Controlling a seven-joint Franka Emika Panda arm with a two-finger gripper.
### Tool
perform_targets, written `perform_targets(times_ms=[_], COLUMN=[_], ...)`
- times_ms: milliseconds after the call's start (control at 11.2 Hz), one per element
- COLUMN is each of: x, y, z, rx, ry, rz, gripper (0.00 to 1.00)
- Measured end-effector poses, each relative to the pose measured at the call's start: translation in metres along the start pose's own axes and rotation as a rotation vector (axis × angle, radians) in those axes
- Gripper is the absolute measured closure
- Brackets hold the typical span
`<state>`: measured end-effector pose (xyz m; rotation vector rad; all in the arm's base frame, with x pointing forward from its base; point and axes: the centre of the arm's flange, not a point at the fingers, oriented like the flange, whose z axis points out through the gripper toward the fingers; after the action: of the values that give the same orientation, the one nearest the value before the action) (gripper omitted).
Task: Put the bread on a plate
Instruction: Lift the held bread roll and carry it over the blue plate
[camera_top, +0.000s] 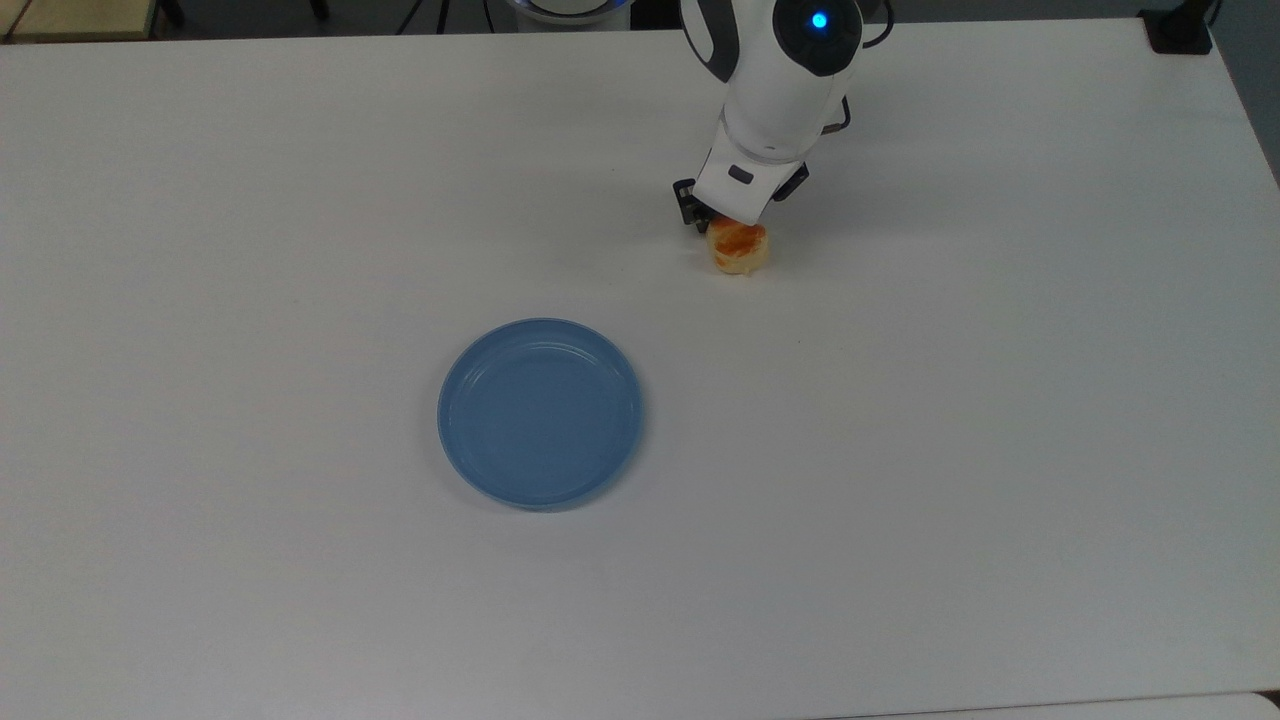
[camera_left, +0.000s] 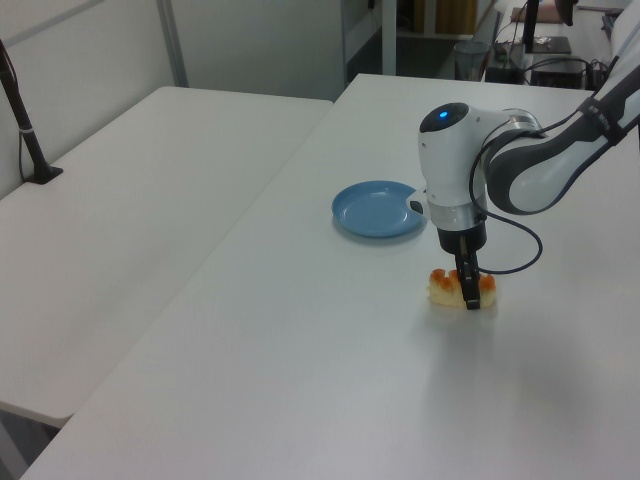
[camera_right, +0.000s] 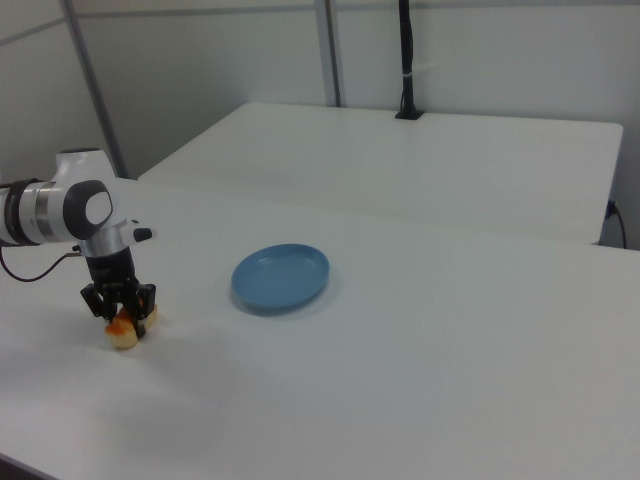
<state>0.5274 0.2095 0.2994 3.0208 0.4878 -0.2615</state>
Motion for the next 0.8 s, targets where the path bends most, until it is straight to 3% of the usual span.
perform_targets(times_ms=[178, 535, 803], x=[0.01, 0.034, 0.046], y=[0.014, 0.096, 0.192], z=[-0.026, -0.107, -0.118], rx=[0.007, 0.012, -0.001], ry=[0.059, 0.225, 0.268], rz=[0.025, 0.131, 0.232], gripper=[0.69, 0.69, 0.68])
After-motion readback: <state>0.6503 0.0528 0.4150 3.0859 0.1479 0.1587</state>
